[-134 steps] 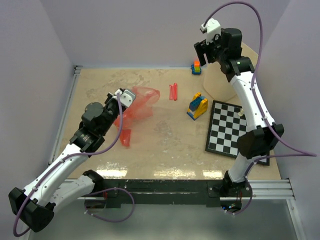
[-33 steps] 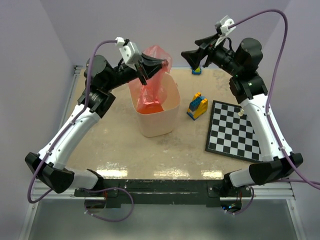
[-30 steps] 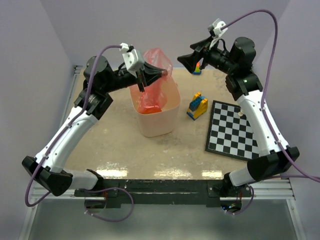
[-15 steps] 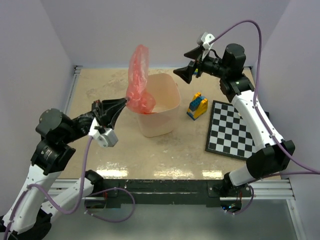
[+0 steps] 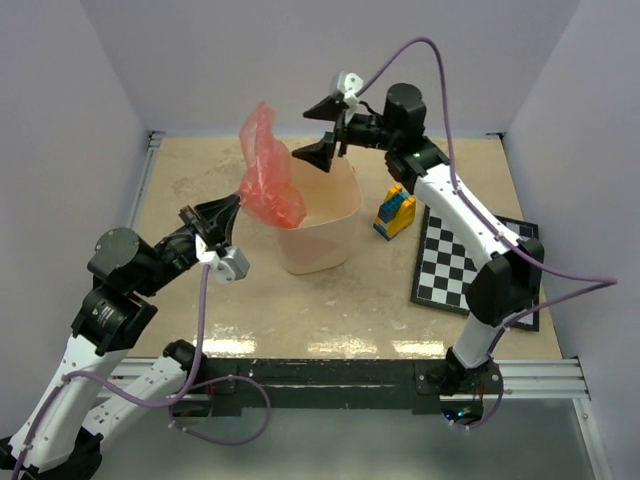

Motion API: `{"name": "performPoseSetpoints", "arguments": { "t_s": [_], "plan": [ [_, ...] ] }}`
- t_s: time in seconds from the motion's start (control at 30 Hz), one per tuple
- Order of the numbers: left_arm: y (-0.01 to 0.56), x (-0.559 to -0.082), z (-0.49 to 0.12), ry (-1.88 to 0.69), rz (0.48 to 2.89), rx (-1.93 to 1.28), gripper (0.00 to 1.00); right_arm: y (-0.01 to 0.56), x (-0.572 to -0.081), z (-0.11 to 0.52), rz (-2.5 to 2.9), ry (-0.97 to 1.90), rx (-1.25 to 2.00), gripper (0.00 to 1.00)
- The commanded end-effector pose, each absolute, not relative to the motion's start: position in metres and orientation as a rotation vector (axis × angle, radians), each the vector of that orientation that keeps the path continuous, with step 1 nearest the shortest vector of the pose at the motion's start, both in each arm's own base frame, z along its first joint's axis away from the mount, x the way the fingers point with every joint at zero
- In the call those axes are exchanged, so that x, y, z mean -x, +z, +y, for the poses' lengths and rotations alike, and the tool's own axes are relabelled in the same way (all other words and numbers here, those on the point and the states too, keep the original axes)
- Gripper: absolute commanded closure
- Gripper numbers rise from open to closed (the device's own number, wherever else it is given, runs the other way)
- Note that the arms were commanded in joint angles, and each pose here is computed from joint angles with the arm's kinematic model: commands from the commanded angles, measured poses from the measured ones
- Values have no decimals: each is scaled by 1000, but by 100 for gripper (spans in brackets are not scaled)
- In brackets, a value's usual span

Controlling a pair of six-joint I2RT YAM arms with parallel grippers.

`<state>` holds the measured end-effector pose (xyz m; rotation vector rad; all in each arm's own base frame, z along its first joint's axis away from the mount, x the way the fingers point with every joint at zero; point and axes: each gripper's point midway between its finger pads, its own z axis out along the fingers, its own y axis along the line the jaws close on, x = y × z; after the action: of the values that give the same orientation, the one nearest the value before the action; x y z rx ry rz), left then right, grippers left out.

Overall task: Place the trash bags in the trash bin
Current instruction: Place the trash bag in the trash bin.

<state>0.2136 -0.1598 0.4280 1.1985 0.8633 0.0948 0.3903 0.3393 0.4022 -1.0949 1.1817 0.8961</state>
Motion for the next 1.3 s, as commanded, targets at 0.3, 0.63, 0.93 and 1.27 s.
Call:
{"name": "performPoseSetpoints", "arguments": {
  "t_s": [0.3, 0.63, 0.93, 1.27],
  "plan": [
    [434, -219, -115, 170, 1034, -933, 96, 406, -398, 396, 1153, 1151, 1069, 1],
    [418, -228, -93, 170, 1159, -769, 95, 396, -395, 404, 1175, 1119, 1111, 97],
    [428, -210, -125, -129, 1342, -875, 40, 434, -373, 352, 1039, 691, 1208, 100],
    [537, -256, -171, -398, 1355, -678, 18, 446, -354, 306, 886, 307, 1285, 100]
  ]
}}
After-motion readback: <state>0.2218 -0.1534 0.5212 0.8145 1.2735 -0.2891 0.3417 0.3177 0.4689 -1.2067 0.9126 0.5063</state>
